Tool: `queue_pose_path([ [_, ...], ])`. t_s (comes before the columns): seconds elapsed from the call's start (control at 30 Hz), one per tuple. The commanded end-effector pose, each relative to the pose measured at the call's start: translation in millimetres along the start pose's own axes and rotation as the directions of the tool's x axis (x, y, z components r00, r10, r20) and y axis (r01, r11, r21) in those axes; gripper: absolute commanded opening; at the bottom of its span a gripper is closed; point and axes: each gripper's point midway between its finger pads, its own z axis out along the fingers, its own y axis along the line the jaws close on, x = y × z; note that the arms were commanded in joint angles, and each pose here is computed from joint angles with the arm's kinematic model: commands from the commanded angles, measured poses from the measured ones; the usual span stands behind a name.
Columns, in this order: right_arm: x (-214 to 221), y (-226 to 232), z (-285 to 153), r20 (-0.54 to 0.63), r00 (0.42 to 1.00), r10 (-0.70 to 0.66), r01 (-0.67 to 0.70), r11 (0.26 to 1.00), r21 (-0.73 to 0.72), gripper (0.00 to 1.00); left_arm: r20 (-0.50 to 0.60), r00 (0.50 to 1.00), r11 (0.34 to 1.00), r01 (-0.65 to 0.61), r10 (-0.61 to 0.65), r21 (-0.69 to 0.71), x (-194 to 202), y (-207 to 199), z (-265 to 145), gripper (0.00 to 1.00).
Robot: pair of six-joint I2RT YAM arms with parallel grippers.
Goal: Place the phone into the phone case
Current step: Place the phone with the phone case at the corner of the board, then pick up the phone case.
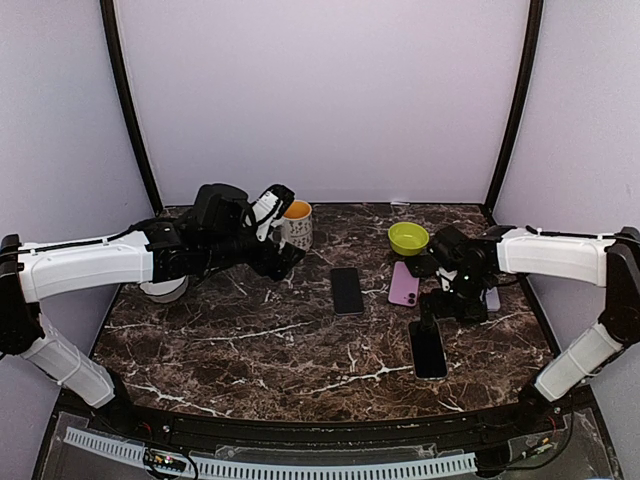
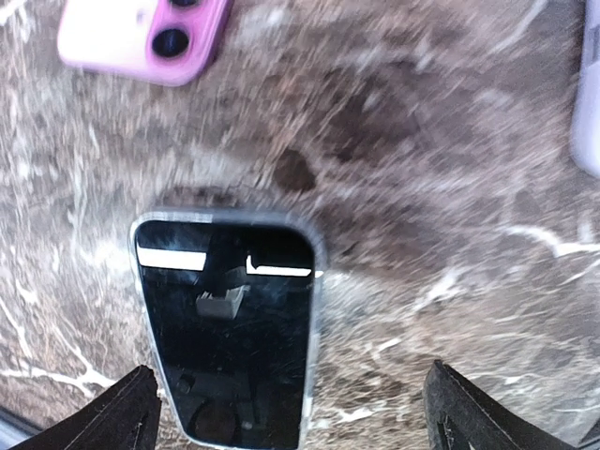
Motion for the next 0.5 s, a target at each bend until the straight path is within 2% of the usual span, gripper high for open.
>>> queue_pose_path([
  [0.0,-21,-12,-21,0.109,0.994,0.013,-0.022,0.996,0.081,0.98,0.006,1.000,1.000,-0.009,0.009,0.005,-2,1,-1,0.94],
  [0.2,-40,-13,-32,0.187,0.982,0.007,-0.026,0.995,0.101,0.98,-0.031,0.999,1.000,0.017,-0.016,0.008,6,0,11,0.93],
  [0.33,-45,-19,-36,0.221,0.975,0.004,-0.035,0.990,0.137,0.98,-0.084,0.988,0.991,0.131,-0.133,-0.024,14,19,21,0.93],
  [0.47,-48,-26,-37,0.243,0.970,0.001,-0.044,0.984,0.170,0.99,-0.120,0.951,0.959,0.281,-0.284,-0.036,22,40,28,0.92],
])
